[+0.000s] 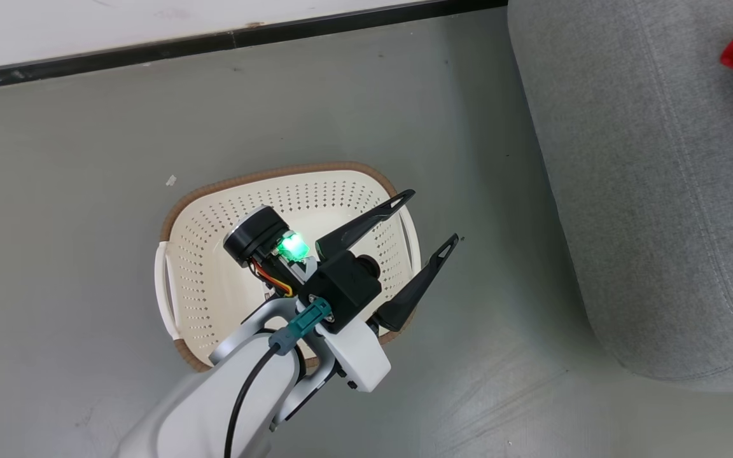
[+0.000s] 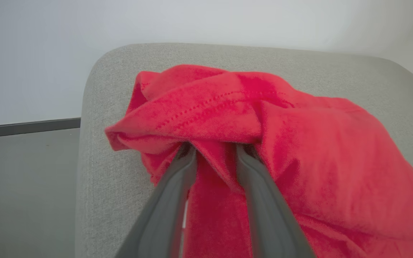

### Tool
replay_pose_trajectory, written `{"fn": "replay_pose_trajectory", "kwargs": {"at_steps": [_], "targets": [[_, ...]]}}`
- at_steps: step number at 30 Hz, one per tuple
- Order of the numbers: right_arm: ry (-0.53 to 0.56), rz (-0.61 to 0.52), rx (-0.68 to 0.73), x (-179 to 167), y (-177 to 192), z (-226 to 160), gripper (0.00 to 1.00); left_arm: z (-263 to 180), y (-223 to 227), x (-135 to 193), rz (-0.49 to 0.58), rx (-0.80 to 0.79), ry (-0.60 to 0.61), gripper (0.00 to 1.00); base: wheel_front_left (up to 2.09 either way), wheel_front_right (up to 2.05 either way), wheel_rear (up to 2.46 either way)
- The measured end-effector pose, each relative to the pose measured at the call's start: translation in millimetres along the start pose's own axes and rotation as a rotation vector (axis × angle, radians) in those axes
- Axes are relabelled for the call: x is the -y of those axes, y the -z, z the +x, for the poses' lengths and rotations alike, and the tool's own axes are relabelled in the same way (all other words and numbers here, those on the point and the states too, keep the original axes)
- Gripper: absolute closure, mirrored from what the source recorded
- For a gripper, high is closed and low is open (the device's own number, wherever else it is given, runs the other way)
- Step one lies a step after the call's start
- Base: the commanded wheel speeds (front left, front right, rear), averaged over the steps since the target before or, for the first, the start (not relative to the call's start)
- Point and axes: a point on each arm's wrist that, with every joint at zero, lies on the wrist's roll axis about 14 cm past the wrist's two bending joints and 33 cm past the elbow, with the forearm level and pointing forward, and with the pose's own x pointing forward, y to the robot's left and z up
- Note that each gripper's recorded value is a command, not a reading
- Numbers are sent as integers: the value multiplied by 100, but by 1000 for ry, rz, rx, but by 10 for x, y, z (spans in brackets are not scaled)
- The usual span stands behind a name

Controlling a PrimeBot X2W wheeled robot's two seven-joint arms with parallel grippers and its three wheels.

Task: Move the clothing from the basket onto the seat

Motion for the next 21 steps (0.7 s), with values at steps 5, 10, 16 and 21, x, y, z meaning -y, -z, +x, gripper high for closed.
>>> {"fn": "replay_pose_trajectory", "kwargs": {"at_steps": [5,10,16,21], "targets": [[-1,2,-4,6,6,-62,0,17,-18,19,7,5,6,0,0,0,0],[-12,-12,1,3,-4,-143,0,36,-37,37,8,6,11,0,0,0,0],[-53,-34,61,-110,-173,-225,0,46,-93,-11,18,23,-1,0,0,0,0],[-85,-39,115,-201,-320,-327,0,34,-170,-100,25,45,-36,0,0,0,0]]}}
